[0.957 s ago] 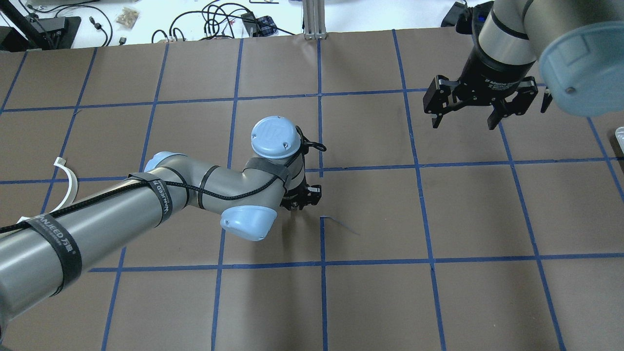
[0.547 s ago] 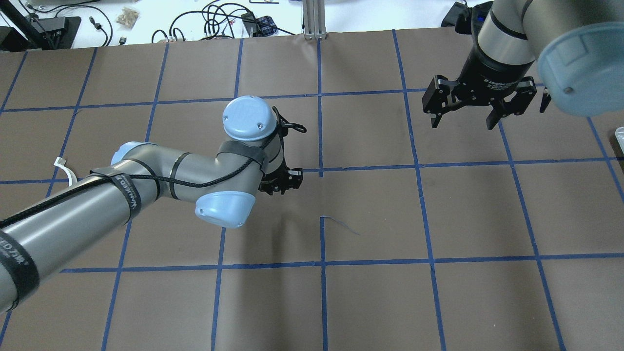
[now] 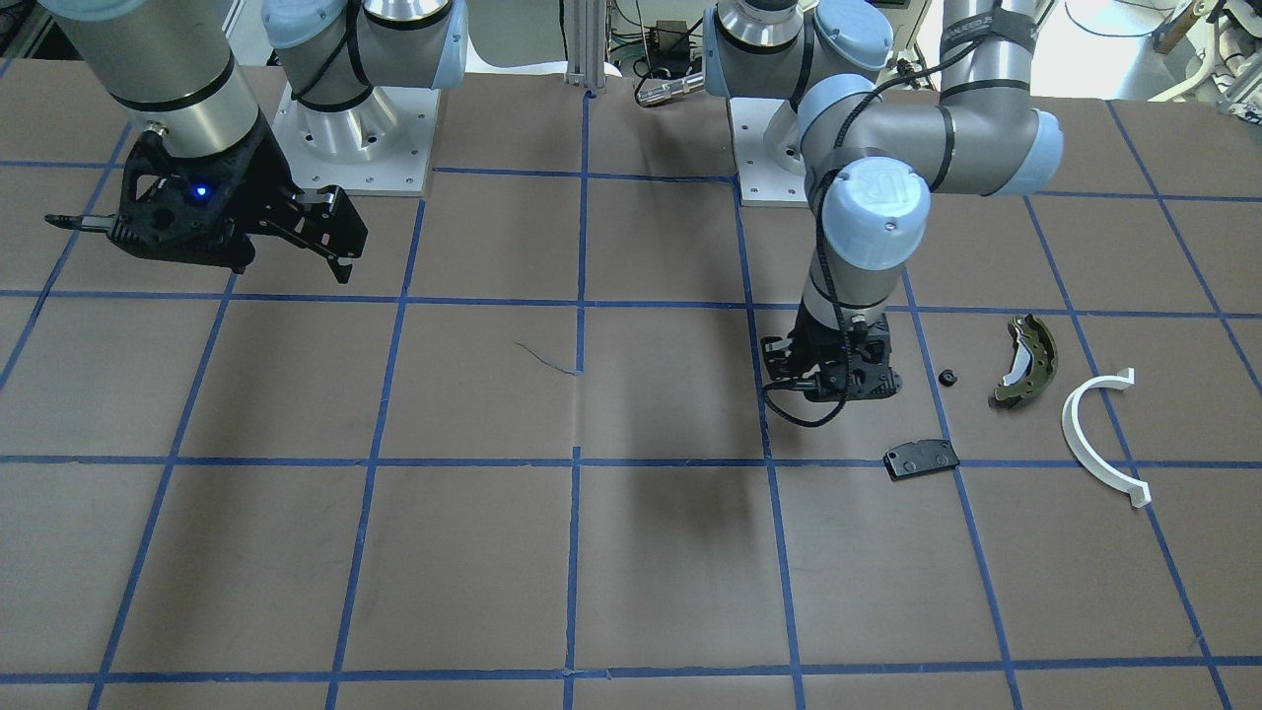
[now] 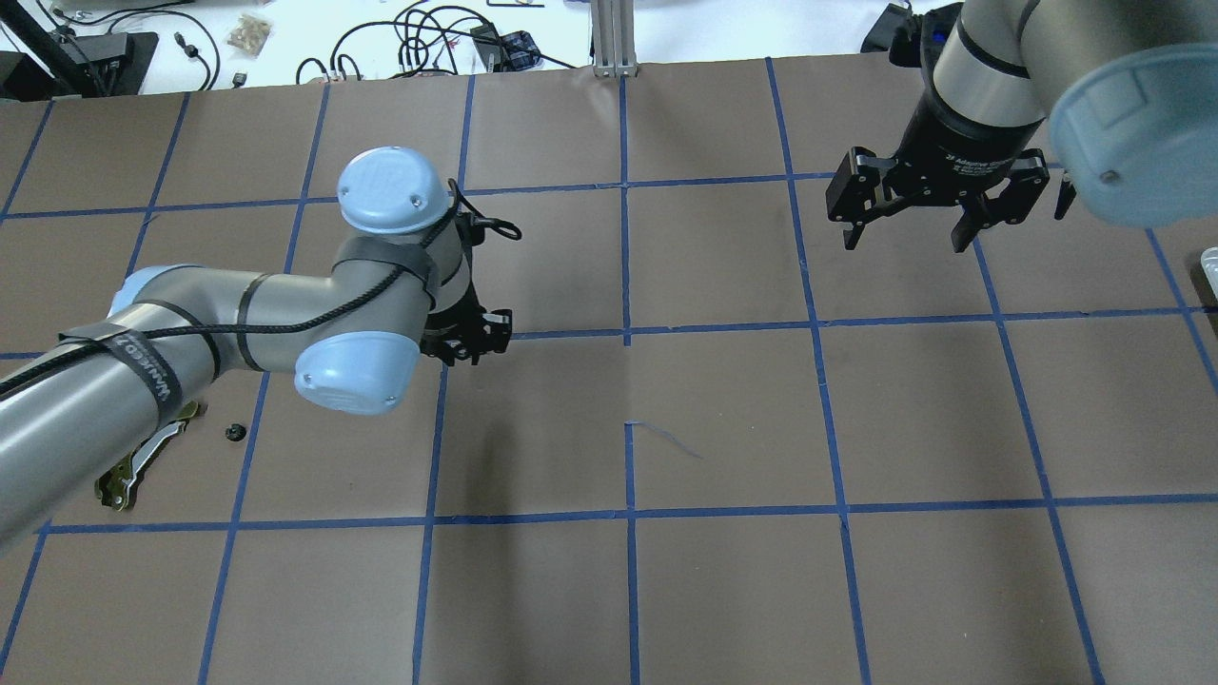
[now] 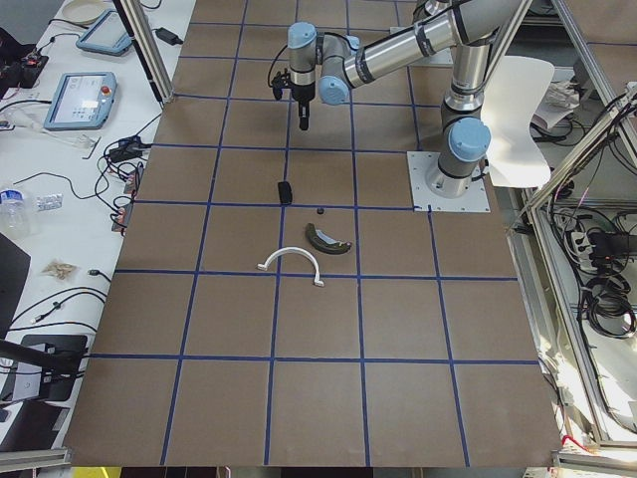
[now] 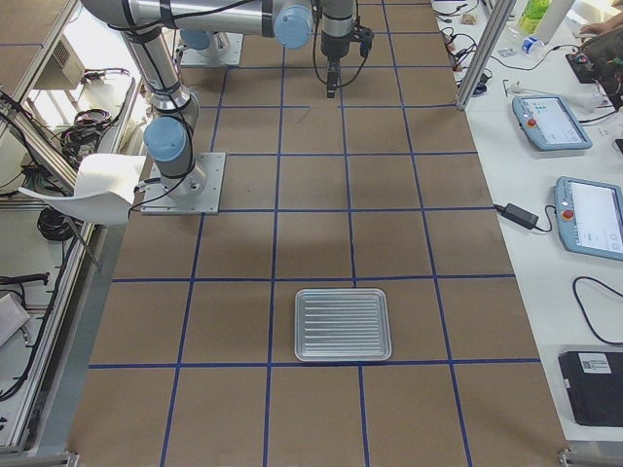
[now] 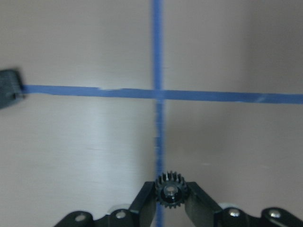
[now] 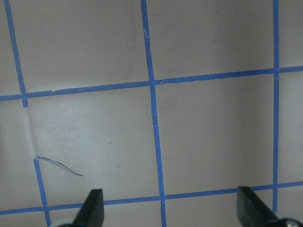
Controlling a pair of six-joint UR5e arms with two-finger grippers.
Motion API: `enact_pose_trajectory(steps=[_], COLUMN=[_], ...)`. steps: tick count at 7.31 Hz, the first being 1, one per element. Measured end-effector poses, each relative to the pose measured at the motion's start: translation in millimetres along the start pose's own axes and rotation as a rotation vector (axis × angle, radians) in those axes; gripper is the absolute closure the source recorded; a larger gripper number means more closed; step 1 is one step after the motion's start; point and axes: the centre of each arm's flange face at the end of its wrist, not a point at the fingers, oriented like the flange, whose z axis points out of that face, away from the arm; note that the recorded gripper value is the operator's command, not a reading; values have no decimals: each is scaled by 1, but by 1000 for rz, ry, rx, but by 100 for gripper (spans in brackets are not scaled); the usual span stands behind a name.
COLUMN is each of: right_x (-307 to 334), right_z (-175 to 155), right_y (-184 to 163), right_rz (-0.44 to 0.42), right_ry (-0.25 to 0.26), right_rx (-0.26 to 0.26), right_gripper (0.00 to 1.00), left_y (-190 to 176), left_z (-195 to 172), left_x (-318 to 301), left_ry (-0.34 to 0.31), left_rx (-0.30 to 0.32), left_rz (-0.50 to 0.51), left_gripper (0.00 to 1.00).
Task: Place bearing gear from tray to pile
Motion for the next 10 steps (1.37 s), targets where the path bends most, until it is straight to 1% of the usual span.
enact_pose_trajectory(steps=[2, 3, 4, 6, 8, 9, 10], right_x=[0, 1, 1, 1, 3, 3, 3], right_z=[0, 0, 0, 1, 1, 1, 1], right_y=[0, 0, 0, 0, -1, -1, -1], right_rz=[1, 1, 1, -16, -31, -32, -32], right_ry=[-2, 0, 2, 3, 6, 6, 4], right_rx=[0, -1, -3, -4, -4, -5, -5], right_gripper=[0, 0, 0, 0, 0, 0, 0], left_y=[3, 12, 23, 45, 54, 54, 53], left_z=[12, 24, 38, 67, 93, 103, 109], left_x=[-88, -129, -167, -230, -246, -244, -242], left_ry=[-34, -32, -18, 23, 42, 62, 87], left_rx=[-42, -71, -100, -148, -146, -134, -121], left_rz=[-27, -6, 12, -3, -30, -36, -42], left_gripper=[100, 100, 100, 100, 99, 99, 97])
